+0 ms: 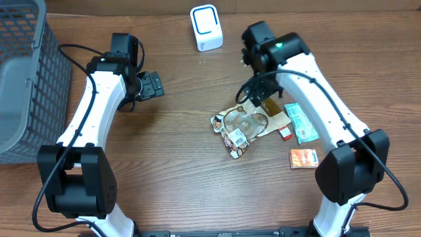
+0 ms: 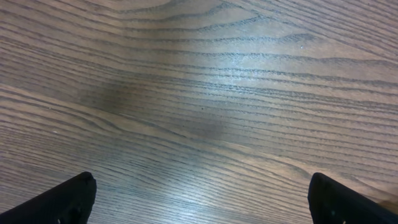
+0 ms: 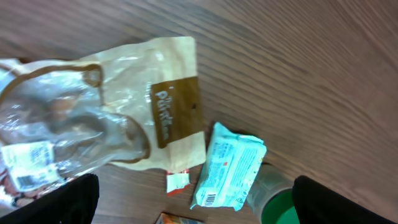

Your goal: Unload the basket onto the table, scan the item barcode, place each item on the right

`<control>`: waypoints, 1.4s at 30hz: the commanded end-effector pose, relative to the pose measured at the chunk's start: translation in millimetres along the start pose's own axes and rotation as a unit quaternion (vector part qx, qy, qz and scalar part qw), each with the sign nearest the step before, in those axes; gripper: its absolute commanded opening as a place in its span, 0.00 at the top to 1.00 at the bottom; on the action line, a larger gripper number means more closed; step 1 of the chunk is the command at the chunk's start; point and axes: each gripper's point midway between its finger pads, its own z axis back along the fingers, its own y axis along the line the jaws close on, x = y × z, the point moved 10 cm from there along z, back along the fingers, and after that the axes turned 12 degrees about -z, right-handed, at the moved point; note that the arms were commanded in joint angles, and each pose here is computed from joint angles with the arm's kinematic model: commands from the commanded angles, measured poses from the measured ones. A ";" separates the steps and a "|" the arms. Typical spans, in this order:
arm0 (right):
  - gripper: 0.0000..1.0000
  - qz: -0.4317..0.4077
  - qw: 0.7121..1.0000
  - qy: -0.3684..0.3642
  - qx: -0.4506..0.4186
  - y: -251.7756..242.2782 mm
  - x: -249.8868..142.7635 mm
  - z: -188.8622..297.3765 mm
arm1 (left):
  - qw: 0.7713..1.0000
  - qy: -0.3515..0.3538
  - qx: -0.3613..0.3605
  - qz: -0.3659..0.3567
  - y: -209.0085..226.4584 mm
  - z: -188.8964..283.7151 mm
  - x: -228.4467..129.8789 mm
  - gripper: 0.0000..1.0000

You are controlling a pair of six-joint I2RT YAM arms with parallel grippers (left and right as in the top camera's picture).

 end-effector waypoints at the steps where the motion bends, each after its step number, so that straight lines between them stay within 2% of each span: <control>1: 0.00 -0.029 0.999 -0.022 0.013 -12.3 -3.0 14.8 | 1.000 -0.013 0.001 -0.010 -0.5 6.9 3.0 0.00; 30: 0.00 -0.032 0.999 -0.016 0.012 -12.8 1.5 4.2 | 1.000 -0.013 0.001 -0.010 -0.5 6.9 3.0 0.00; 35: 0.00 -0.032 0.999 -0.040 0.015 -12.5 -0.9 20.2 | 1.000 -0.013 0.001 -0.010 -0.5 6.9 3.0 0.00; 42: 0.00 -0.049 0.992 -0.116 0.021 -26.6 -19.7 76.9 | 1.000 -0.013 0.001 -0.010 -0.5 6.9 3.0 0.00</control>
